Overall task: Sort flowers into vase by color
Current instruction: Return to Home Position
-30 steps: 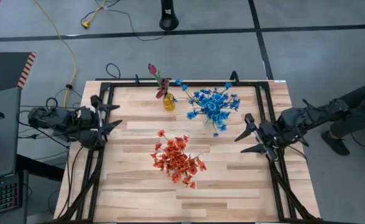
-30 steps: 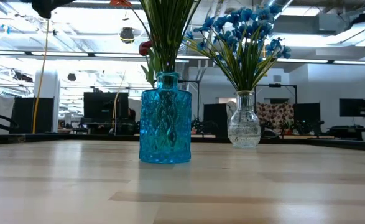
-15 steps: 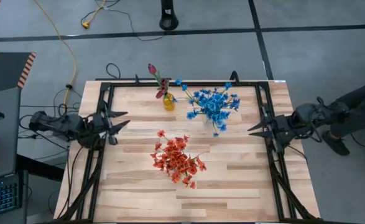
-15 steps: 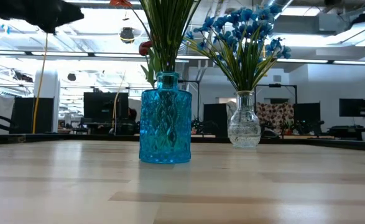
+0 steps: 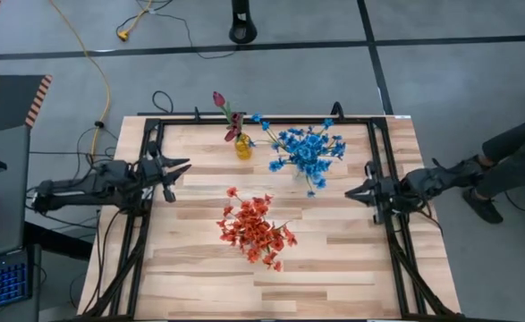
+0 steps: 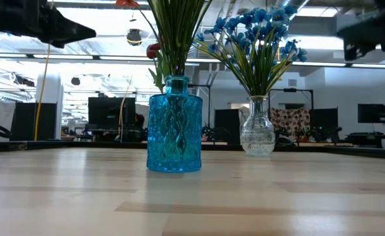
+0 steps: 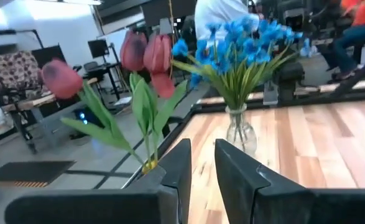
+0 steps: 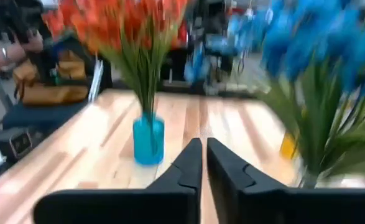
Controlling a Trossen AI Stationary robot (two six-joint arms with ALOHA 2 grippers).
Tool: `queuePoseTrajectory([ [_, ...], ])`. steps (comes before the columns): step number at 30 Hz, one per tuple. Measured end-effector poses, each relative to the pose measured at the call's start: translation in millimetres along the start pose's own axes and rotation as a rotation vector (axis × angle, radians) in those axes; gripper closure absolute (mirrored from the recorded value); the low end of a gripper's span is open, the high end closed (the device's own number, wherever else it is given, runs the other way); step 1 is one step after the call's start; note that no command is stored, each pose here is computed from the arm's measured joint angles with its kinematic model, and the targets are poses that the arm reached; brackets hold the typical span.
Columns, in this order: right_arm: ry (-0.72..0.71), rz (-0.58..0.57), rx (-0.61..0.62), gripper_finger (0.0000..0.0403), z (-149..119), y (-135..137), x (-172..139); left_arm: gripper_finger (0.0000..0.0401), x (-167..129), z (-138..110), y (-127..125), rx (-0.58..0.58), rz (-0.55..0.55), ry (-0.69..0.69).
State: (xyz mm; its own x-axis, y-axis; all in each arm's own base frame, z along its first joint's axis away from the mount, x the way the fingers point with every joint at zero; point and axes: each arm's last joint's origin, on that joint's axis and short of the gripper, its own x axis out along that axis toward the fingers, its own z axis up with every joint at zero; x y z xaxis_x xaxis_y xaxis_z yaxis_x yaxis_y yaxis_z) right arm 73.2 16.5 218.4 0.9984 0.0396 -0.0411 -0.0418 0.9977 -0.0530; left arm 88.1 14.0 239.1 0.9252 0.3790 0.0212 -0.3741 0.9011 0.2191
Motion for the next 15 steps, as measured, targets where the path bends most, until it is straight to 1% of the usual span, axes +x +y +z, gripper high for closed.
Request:
queuePoseTrajectory([
  [3,0.017,-0.005,0.031,0.0341,-7,1,4,0.0342,0,-4,2,-0.025,-0.001,0.033],
  [5,0.032,-0.008,0.037,0.0342,-13,1,5,0.0342,0,-7,1,-0.041,-0.030,0.058],
  [8,0.030,-0.015,0.040,0.0347,-14,1,6,0.0342,0,-9,0,-0.060,-0.075,0.076],
  [12,0.051,-0.015,0.035,0.0353,-19,2,7,0.0342,1,-12,-3,-0.085,-0.127,0.060],
  [15,0.053,-0.015,0.038,0.0355,-23,2,9,0.0342,7,-27,-9,-0.097,-0.156,0.017],
])
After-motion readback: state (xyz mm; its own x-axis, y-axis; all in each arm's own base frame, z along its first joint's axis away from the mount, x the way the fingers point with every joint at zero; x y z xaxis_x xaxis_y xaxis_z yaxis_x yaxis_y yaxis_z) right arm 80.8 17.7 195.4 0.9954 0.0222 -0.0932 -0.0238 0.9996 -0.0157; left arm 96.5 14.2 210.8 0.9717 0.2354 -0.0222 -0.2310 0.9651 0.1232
